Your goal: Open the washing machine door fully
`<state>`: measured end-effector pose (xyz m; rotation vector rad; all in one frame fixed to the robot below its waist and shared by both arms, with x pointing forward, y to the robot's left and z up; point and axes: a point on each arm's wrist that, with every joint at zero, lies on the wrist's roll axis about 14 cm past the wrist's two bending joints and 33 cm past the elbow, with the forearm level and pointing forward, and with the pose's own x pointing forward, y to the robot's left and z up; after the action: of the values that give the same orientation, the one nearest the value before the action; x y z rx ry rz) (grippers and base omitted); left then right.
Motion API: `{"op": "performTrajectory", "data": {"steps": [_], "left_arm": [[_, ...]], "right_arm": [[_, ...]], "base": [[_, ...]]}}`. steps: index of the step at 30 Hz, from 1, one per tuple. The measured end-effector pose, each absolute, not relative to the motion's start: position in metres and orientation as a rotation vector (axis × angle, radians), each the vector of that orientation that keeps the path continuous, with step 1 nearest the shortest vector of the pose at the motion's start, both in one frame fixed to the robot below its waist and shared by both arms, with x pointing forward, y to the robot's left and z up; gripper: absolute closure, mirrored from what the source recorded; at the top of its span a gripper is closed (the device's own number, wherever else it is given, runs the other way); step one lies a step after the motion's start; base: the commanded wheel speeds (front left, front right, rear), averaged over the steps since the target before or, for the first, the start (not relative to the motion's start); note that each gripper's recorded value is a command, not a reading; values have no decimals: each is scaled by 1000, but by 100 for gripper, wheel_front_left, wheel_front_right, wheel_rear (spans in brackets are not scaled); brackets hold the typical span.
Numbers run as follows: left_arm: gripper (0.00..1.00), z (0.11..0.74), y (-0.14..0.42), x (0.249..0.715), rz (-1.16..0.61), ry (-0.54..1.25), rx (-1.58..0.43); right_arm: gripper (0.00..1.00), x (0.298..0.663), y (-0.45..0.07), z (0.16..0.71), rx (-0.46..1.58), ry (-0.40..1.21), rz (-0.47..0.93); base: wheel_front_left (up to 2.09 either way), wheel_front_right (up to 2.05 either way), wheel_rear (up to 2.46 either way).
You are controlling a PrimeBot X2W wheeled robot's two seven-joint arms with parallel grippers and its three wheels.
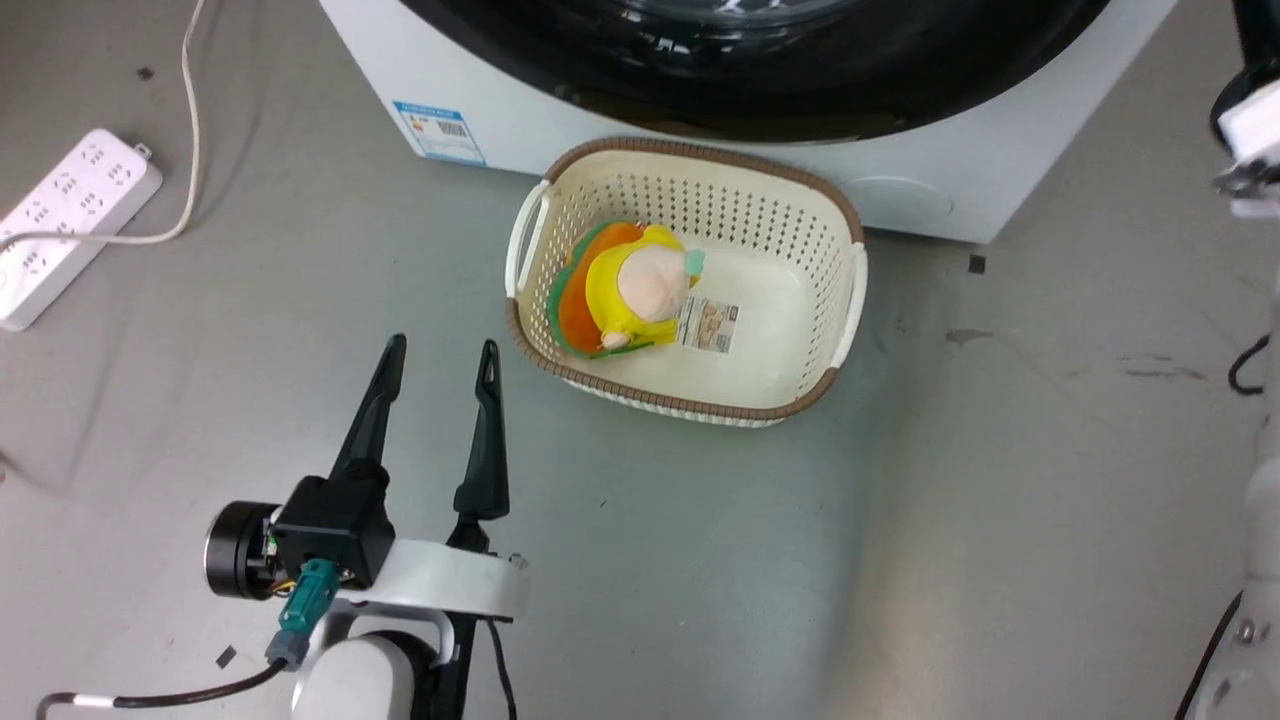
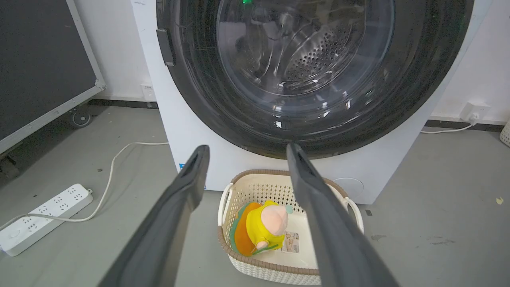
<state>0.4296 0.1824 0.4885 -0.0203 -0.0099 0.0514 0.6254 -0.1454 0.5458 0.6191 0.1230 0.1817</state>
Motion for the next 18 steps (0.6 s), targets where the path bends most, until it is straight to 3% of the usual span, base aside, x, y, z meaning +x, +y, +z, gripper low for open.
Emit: {"op": "performTrajectory", "data": {"steps": [18], "left_arm": [[0,473,188,440,79,3,-23]], "right_arm": [[100,694,-136,527,888,332,208]], "base": [[0,0,0]]}}
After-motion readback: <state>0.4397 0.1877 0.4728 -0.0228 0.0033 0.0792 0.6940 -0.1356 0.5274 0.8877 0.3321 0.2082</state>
